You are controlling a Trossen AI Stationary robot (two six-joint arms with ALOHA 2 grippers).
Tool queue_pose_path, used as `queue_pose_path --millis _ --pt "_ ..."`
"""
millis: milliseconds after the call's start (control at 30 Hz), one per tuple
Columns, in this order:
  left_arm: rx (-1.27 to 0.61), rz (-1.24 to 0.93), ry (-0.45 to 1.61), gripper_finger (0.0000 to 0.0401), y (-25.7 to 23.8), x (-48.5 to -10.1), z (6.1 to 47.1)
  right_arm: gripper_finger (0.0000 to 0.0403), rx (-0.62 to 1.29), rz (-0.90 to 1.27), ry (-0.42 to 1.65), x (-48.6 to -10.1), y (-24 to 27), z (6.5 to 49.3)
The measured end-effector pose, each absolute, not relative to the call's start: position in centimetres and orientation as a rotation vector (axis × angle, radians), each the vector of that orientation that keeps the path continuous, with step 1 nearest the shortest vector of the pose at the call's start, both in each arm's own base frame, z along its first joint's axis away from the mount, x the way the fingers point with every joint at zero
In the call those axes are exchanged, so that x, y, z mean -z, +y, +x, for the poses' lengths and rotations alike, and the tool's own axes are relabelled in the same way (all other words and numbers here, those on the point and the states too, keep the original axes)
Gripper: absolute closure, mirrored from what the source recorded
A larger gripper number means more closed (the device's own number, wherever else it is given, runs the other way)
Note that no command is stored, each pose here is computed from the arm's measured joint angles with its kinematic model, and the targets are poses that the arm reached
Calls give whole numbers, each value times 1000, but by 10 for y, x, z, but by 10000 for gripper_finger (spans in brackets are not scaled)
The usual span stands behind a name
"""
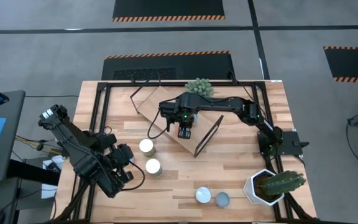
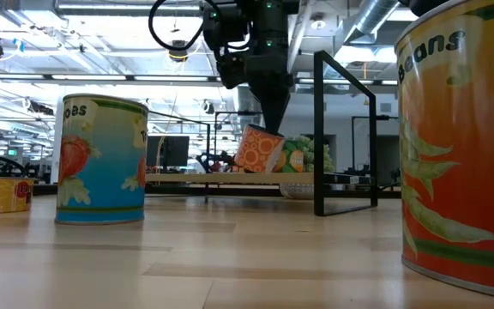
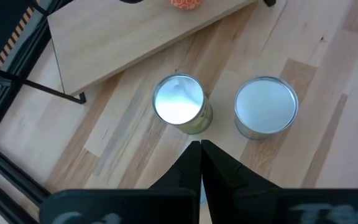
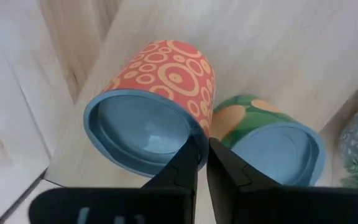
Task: Pick and place cans onto a shelf
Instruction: Put the canned tomato sauce on the shelf
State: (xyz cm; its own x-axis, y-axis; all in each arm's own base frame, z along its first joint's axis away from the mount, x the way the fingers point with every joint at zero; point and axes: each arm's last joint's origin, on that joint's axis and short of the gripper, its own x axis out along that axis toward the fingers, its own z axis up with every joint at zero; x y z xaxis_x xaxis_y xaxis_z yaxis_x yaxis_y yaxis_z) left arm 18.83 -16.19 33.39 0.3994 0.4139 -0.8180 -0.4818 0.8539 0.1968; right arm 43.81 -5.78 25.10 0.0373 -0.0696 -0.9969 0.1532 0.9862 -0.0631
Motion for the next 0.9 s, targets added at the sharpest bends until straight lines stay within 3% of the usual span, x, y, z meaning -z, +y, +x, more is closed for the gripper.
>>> queue_pose_path --millis 900 --pt "-570 -85 1014 401 -162 -334 188 348 174 76 1523 -251 -58 438"
